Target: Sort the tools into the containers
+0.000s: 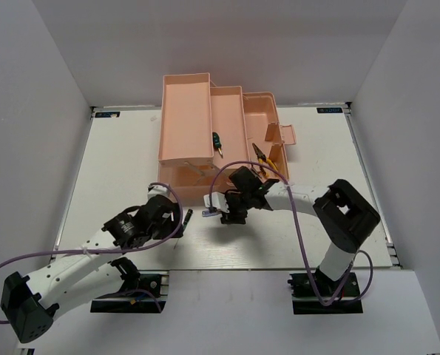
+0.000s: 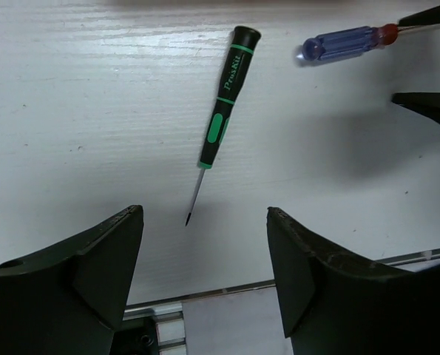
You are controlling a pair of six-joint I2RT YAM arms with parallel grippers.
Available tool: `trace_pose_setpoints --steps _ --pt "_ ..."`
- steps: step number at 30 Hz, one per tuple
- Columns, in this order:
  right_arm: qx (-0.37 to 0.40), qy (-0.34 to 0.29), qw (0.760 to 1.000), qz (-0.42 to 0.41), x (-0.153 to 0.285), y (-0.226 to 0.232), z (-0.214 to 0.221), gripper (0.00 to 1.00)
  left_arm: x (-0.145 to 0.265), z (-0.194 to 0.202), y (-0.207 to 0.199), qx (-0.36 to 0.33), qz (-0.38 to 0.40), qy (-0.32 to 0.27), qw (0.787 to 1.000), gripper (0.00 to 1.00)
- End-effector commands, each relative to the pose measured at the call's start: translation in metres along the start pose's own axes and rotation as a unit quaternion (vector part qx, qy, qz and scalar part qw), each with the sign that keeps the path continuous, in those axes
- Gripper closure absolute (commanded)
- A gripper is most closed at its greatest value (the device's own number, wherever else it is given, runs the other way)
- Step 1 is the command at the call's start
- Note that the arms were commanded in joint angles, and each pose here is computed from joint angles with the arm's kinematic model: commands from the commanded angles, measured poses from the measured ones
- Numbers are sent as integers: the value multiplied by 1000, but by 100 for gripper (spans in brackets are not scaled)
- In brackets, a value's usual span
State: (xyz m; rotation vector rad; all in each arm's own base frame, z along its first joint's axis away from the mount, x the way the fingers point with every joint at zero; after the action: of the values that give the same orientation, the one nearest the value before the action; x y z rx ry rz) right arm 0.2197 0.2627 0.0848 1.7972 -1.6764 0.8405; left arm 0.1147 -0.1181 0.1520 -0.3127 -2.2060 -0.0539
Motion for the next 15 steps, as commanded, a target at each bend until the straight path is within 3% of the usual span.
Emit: trace_pose_setpoints --steps 1,9,15 --pt "2 -12 998 57 -3 -19 -22 38 2 -10 -7 24 25 -30 999 22" --pt "-13 -7 999 40 -18 -26 -35 38 -3 -3 -8 21 31 -15 999 22" --pt "-38 33 998 -43 -23 -9 -23 64 -13 4 -12 9 45 2 999 21"
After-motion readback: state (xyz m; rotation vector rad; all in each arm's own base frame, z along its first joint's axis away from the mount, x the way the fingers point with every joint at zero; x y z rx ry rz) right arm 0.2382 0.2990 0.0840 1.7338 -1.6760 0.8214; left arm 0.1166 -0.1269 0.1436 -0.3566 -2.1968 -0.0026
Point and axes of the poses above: each gripper's point midway between its finger pads, its own x axis back along the fingers, its own y axis along the line the jaws close on, z = x × y, the point moved 8 cm from there along x, back along the fingers, and after that the axes turned 13 degrees about -x, right-handed, at the moved point
